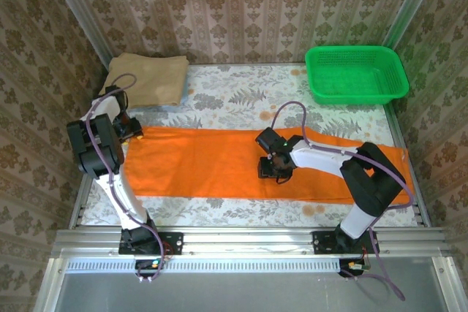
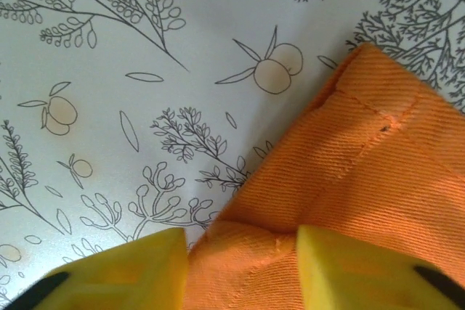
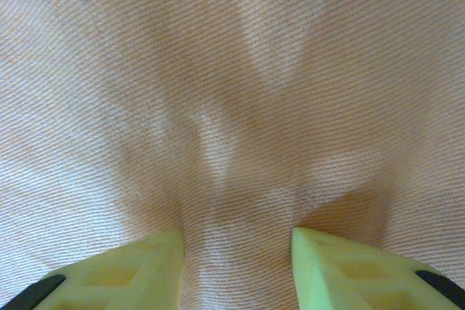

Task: Fold and stack the trousers

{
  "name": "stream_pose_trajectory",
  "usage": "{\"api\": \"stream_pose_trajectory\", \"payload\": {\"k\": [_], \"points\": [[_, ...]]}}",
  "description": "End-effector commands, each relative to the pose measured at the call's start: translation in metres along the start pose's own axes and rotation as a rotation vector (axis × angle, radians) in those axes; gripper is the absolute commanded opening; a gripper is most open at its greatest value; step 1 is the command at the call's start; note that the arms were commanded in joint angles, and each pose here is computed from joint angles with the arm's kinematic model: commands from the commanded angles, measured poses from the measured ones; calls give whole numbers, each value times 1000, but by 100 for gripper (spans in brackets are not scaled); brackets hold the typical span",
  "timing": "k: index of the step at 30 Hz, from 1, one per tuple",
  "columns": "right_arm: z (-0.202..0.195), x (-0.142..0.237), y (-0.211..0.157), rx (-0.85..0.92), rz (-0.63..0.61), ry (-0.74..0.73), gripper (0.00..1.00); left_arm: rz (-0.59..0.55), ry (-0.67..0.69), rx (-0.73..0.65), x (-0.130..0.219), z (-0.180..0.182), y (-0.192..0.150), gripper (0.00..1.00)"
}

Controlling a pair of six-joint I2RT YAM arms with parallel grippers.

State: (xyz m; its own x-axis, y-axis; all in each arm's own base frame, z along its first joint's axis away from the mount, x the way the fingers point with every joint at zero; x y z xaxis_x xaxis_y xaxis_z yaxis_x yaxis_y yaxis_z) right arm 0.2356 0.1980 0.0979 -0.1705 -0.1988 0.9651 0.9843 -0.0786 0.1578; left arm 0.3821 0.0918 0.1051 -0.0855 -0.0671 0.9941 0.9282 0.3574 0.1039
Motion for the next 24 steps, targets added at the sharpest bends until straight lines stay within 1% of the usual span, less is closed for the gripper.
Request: {"api": "stream_pose_trajectory", "payload": {"k": [1,3,5,8,9,11,13,15,24], "points": [[-3,4,-4,-13,-4,9,45,22,23,23,-9,6,-5,49],[-3,5,-4,-10,-10,10,45,15,12,23,-10,4,-3,50],[-4,7,-5,-11,-15,13,45,18,10,24,-12,4,-1,37],[-5,7,-6,-13,-15,16,45,22,9,30,-12,4,-1,14],[-5,7,-6,-13,-15,18,45,18,11,30,-10,4,-1,11],[-5,6,-7,-14,-14,18,45,13,11,30,-6,3,-1,7],[-5,7,-7,-14,-15,21,45,9,17,21,-1,3,-2,0],[-4,7,-7,-13,-17,22,45,1,19,14,7,1,-3,0],[-5,5,-8,-15,-15,20,45,-98,22,-23,58,-7,-10,0]]}}
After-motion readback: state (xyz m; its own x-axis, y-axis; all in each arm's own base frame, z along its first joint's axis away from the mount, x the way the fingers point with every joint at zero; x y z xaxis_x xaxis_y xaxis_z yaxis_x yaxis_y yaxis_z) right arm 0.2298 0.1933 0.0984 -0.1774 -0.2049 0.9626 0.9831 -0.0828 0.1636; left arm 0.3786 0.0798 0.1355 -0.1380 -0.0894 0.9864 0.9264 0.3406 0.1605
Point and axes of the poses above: each hand's point on the last joint's axis, 136 mm out from that joint toward the fingers, its own x axis back along the fingers, its own z axis along the line the jaws close on, y = z × x, the point moved 8 cm from there along x, back along the fingers, and after that the axes turned 4 degrees about -x, right-handed, at the moved point
